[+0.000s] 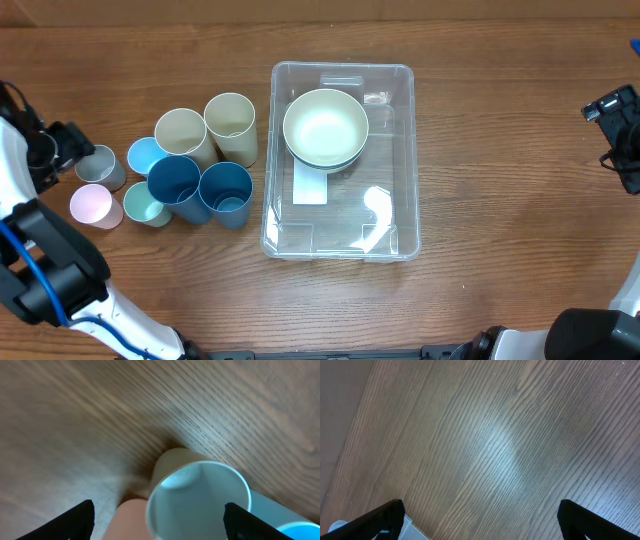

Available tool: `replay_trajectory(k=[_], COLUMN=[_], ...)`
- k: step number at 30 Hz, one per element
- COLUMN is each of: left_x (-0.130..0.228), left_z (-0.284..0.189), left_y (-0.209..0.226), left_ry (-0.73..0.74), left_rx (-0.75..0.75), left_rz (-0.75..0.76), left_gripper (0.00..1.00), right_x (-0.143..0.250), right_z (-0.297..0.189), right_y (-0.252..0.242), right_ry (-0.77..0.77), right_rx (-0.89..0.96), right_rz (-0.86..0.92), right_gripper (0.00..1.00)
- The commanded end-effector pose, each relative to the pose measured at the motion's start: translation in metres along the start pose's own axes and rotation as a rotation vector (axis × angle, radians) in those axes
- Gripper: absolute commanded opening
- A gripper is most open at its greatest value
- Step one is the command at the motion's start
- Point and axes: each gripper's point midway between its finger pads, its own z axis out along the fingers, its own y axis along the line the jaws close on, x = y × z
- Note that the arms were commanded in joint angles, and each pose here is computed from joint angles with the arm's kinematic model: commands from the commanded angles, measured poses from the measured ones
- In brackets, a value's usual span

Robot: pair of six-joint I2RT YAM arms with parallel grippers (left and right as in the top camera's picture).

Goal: Pack container
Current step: 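Grasp the small grey cup with the left gripper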

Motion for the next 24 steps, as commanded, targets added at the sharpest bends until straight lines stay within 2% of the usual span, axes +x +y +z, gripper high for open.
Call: replay_trajectory(k=[1,6,8,9,11,18,24], left_x=[0.001,0.001,-0.001,-0.003,-0.006,-0.010,-0.001], left_z=[0.021,0.030,0.030,0.031,0.031,0.031,0.038], left_y=[-0.006,-0.004,-0.004,-0.004,-0.004,-0.001,0.001], left_ry=[0.034,0.045,0.036,0.031,0.018,0.000,0.027], left_rx=[0.016,0.011,0.012,0.012,0.006,-0.014,-0.017], left_rz=[0.066,0.064,0.073,0.083,0.086,0.092,0.093], left_gripper=[0.80,0.72,0.62,0.53,0.47,0.45,0.50], right_x=[-0.002,-0.002,-0.002,-0.002,-0.002,-0.002,-0.002], right_z=[-0.001,-0.001,-0.001,-0.001,-0.001,-0.001,-0.001], right_y=[0.001,0.001,0.001,0.001,0.001,0.001,0.001], right_ry=[-0.007,-0.007,-0.007,-0.007,-0.007,-0.007,-0.007], right_rx=[-0.005,-0.005,-0.005,-0.005,-0.005,-0.005,-0.005], right_rz=[0.007,0.007,0.007,0.007,0.007,0.007,0.007], right_gripper=[1.00,1.00,1.00,1.00,1.00,1.00,1.00])
